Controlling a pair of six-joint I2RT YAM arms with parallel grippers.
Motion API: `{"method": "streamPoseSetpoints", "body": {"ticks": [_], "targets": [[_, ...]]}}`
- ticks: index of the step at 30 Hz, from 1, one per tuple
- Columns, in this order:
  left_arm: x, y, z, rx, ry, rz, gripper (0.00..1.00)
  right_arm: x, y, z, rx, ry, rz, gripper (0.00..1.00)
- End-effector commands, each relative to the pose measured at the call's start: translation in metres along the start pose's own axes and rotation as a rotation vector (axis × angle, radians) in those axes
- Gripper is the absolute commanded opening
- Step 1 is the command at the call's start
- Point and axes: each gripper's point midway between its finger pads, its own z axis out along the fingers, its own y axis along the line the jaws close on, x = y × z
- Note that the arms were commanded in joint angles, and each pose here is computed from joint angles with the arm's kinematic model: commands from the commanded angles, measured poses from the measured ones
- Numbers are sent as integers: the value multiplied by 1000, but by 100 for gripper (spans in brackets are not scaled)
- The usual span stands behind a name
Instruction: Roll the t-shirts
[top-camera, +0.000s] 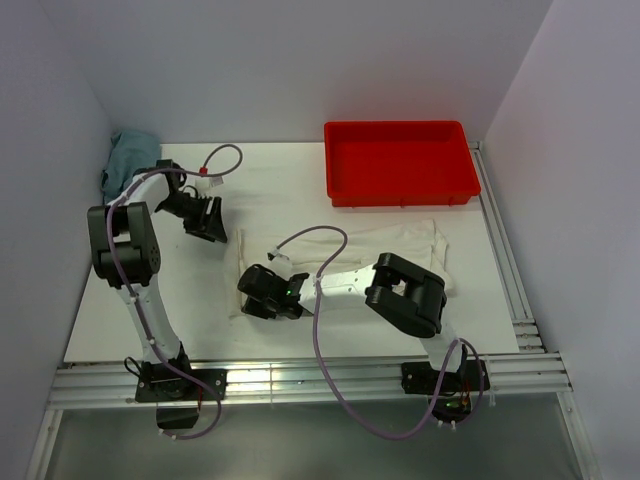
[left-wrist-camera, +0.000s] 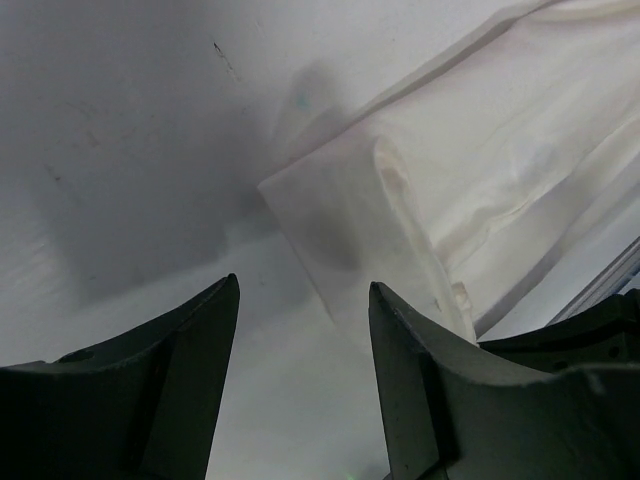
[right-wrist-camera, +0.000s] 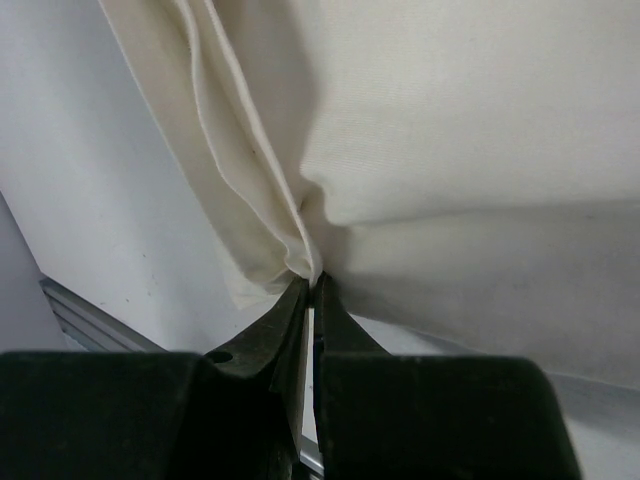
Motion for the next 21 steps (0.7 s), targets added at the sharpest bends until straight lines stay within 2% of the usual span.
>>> {"method": "streamPoseSetpoints", "body": {"ticks": [1, 10, 14, 20, 21], "targets": [[0, -7, 13, 84, -2, 3, 61, -6, 9, -12, -24, -32, 9, 4], [5, -11, 33, 132, 18, -26, 61, -18, 12, -18, -39, -60, 32, 4], [1, -14, 36, 151, 8, -38, 57, -21, 13, -21, -42, -68, 34, 5], [-5, -17, 32, 97, -10, -40, 34, -23, 15, -22, -51, -72, 29, 14], [-6, -16, 31, 85, -14, -50, 26, -23, 15, -22, -51, -72, 26, 21]]}}
